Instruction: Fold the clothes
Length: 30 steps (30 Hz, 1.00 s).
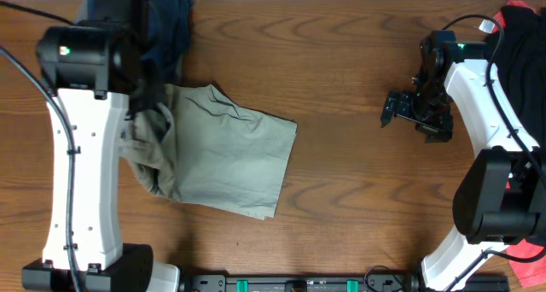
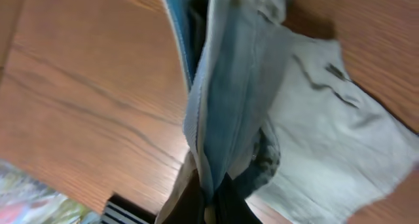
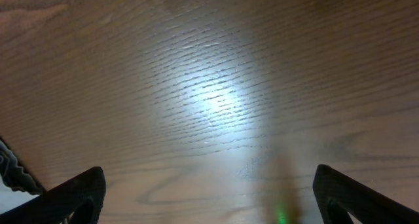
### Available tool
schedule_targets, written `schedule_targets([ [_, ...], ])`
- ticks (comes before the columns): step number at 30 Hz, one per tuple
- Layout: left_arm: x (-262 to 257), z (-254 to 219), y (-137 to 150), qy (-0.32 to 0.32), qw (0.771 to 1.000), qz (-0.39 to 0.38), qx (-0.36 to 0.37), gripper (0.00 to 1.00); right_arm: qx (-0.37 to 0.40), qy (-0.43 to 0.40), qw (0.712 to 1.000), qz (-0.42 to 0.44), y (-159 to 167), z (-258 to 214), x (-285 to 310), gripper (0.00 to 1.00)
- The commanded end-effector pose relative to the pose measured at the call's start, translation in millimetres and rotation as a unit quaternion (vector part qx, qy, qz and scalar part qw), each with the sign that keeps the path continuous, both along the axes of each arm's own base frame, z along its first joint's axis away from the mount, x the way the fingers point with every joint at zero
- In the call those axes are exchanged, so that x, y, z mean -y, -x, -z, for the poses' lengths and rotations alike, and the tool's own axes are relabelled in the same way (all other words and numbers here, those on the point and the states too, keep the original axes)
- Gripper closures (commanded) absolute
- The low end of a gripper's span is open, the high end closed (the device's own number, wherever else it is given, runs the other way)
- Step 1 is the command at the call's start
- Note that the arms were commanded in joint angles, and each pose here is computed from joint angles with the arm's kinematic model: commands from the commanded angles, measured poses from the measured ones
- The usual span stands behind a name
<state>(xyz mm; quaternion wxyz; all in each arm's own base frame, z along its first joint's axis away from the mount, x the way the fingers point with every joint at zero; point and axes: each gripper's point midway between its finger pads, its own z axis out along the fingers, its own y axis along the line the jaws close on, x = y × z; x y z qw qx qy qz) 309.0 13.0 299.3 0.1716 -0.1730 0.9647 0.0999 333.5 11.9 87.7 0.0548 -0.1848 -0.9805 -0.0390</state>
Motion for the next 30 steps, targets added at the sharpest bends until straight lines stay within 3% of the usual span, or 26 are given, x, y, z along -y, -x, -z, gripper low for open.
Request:
schedule_targets([
  [1, 25, -2, 20, 0.022, 0.999, 0.035, -0.024, 0.94, 0.008, 0.005, 1.0, -0.006, -4, -3, 1, 0.01],
  [14, 116, 69, 34, 0.082, 0.978, 0.157, -0.111, 0.94, 0.008, 0.005, 1.0, -0.006, -4, -3, 1, 0.01],
  [24, 143, 128, 46, 0.09, 0.966, 0.19, -0.153, 0.94, 0.008, 0.005, 1.0, -0.006, -4, -3, 1, 0.01],
  [30, 167, 139, 46, 0.148, 0.956, 0.204, -0.151, 0.94, 0.008, 0.005, 1.0, -0.006, -4, -3, 1, 0.01],
])
